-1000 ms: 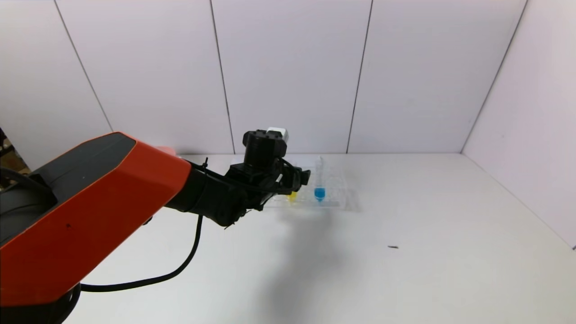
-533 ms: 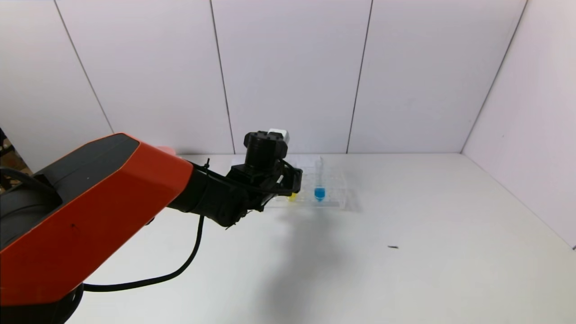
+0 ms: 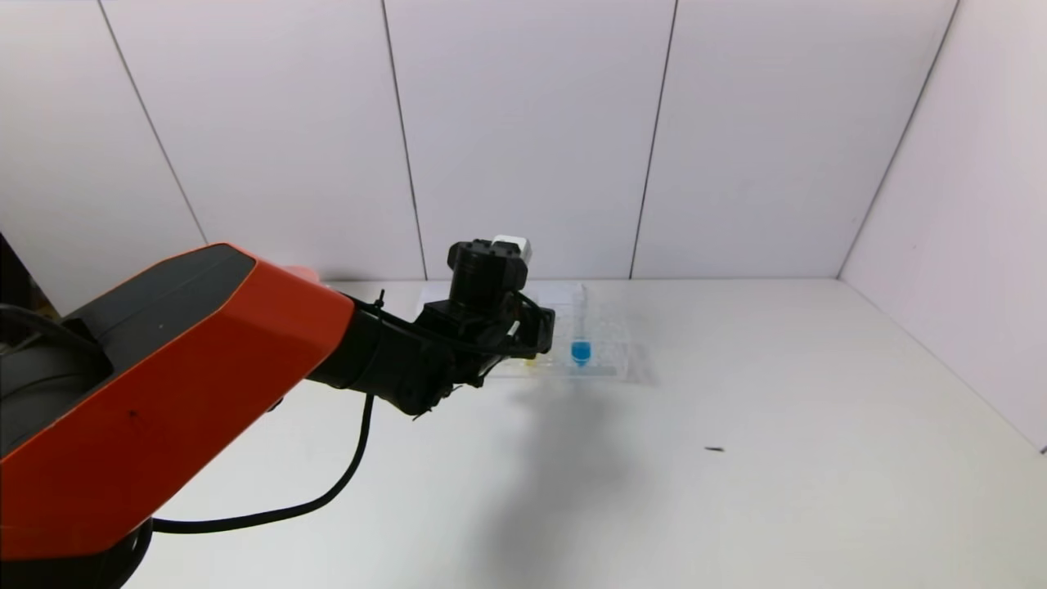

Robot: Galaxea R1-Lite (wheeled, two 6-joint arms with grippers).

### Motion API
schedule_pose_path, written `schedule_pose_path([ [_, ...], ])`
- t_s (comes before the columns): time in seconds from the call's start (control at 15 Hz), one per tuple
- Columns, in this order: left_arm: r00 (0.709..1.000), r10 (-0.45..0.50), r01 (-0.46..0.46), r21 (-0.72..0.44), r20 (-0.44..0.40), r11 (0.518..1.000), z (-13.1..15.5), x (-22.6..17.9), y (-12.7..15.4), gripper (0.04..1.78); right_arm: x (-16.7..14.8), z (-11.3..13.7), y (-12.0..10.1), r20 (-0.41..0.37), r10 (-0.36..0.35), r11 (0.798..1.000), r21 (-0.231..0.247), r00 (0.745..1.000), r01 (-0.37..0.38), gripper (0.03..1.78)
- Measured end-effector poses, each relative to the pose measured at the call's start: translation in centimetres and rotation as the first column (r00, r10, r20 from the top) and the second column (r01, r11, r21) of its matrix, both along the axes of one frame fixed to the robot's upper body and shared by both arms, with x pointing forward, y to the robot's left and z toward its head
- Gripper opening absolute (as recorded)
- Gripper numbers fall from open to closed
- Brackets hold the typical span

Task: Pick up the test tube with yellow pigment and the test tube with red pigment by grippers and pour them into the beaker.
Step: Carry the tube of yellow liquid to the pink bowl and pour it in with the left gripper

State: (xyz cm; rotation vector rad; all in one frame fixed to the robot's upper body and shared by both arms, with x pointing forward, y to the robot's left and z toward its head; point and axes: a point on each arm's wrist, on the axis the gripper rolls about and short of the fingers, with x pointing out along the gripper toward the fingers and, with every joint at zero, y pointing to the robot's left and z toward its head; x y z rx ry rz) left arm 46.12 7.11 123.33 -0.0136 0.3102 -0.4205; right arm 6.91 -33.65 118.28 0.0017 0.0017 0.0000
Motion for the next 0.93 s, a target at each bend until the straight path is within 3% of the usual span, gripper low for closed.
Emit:
schedule_pose_path([
  [0.93, 0.998, -0.017, 0.018, -0.019, 0.058, 1.000, 2.9, -1.3, 0.6, 0.46, 0.0, 0.0, 0.0, 0.000, 0.000, 1.000, 0.000, 1.000, 0.000, 1.70],
])
